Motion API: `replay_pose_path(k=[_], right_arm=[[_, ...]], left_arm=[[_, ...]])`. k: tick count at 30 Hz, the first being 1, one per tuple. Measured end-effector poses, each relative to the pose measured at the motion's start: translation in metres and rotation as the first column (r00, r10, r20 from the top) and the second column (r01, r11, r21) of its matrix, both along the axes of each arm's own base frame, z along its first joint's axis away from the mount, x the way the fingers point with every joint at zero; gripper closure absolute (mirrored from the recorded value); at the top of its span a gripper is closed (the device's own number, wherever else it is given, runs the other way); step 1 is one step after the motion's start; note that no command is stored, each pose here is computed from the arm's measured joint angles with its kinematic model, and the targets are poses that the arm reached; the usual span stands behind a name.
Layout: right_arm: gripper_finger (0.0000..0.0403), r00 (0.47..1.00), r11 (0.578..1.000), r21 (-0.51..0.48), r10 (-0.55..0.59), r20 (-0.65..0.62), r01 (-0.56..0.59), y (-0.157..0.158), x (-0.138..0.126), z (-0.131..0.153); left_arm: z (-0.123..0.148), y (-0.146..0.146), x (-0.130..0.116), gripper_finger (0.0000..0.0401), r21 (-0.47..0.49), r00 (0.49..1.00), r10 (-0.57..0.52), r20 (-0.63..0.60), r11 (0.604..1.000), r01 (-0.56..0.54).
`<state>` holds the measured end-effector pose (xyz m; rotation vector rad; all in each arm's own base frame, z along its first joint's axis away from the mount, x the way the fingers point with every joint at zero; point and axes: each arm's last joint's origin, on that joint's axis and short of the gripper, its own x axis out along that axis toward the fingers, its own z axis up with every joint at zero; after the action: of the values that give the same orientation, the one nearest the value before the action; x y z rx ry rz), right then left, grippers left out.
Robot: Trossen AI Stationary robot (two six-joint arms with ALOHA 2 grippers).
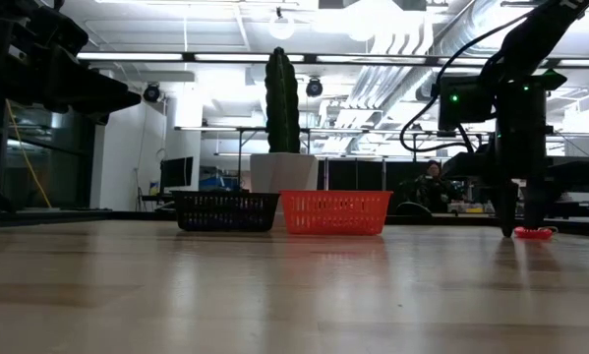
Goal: Sort spring keychains
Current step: Put the orange spring keychain in the orange bin
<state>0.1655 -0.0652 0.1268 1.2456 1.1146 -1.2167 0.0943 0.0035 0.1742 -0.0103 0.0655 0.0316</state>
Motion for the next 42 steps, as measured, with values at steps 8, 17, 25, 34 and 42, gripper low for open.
replay_pose_path(k=[8, 17, 25, 34, 42], right_arm=[[0.032, 1.0, 1.0, 0.002, 0.015, -0.009, -0.015, 0.0, -0.001, 0.0], [0.0362, 0.999, 0.999, -0.001, 0.05, -0.004, -0.05, 0.001, 0.0, 0.0], [0.0371, 0.991, 0.992, -0.021, 0.128, 0.041, -0.127, -0.002, 0.012, 0.013], [0.0378, 0.958, 0.965, -0.121, 0.25, 0.14, -0.234, -0.012, 0.038, 0.047], [0.0373, 0.881, 0.9, -0.271, 0.407, 0.24, -0.341, -0.022, 0.068, 0.099]], left_arm=[[0.0, 0.0, 0.0, 0.0245, 0.0, 1.0, 0.0, 0.0, 1.0, 0.0], [0.0, 0.0, 0.0, 0.0245, 0.0, 1.0, 0.0, 0.0, 1.0, 0.0], [0.0, 0.0, 0.0, 0.0245, 0.0, 1.0, 0.0, 0.0, 1.0, 0.0], [0.0, 0.0, 0.0, 0.0245, 0.0, 1.0, 0.0, 0.0, 1.0, 0.0], [0.0, 0.0, 0.0, 0.0245, 0.0, 1.0, 0.0, 0.0, 1.0, 0.0]])
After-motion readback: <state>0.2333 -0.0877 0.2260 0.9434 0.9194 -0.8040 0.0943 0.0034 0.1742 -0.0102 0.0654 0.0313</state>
